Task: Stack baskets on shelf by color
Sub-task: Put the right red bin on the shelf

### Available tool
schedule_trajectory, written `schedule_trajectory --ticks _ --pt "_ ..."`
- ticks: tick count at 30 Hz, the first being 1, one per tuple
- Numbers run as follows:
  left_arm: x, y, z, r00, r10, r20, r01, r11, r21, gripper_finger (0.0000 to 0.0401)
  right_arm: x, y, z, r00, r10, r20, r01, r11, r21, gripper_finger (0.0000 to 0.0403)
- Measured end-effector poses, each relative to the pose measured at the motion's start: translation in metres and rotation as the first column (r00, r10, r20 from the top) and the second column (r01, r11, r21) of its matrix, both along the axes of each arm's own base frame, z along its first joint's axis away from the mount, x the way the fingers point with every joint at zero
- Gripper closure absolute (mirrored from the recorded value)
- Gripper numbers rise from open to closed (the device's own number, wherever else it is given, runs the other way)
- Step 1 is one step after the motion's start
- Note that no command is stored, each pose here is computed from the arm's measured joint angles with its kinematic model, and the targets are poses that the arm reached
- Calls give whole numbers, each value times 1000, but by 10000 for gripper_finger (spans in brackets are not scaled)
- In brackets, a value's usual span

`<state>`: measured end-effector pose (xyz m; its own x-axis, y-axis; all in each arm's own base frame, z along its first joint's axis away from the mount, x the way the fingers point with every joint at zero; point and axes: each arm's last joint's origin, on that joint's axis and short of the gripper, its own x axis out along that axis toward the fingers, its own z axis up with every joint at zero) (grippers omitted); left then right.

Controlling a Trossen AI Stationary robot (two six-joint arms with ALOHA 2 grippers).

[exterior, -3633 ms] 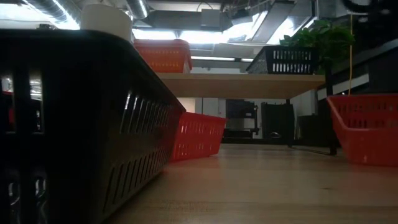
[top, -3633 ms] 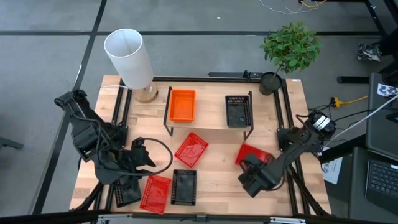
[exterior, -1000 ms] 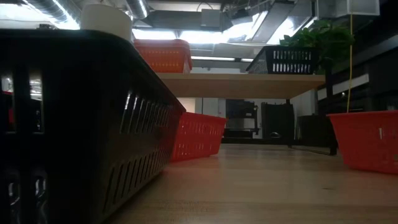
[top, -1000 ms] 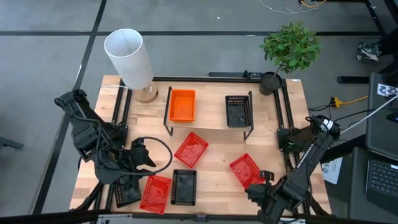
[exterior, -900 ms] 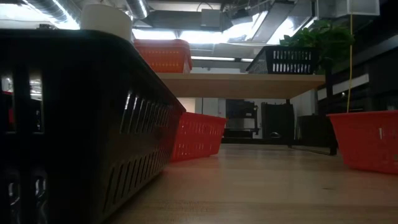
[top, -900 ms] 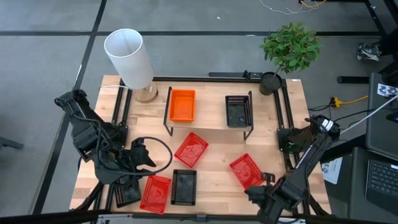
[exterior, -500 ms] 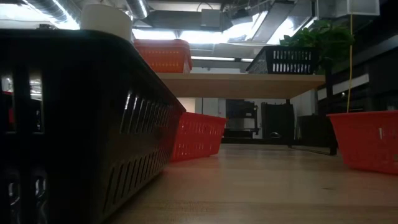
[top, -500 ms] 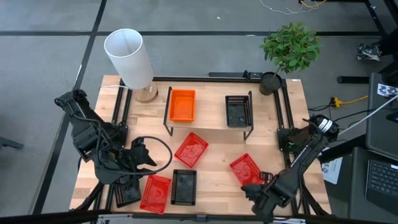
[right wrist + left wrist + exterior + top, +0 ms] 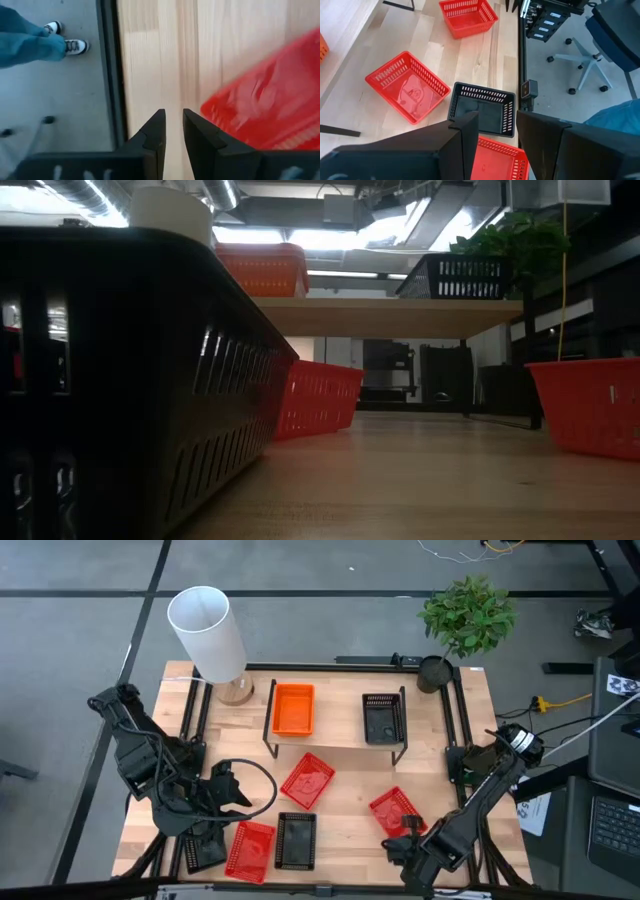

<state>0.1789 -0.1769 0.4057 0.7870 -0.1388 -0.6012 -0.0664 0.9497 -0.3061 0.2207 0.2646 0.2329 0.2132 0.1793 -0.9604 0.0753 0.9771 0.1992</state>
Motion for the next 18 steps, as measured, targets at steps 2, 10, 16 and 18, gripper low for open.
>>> schedule_trajectory --ticks 2,10,16,18 --pt "0 0 0 1000 0 0 0 1000 0 276 1 -3 0 997 -36 -62 38 999 31 337" --pt "0 0 0 1000 0 1 0 1000 2 276 3 -8 -1 995 2 -104 1 1000 30 337" --pt "0 0 0 1000 0 2 0 1000 3 276 -1 -14 -2 988 -1 -153 -3 1000 -25 337" --pt "0 0 0 1000 0 2 0 1000 2 276 -1 -14 -2 991 12 -135 -17 999 -39 337"
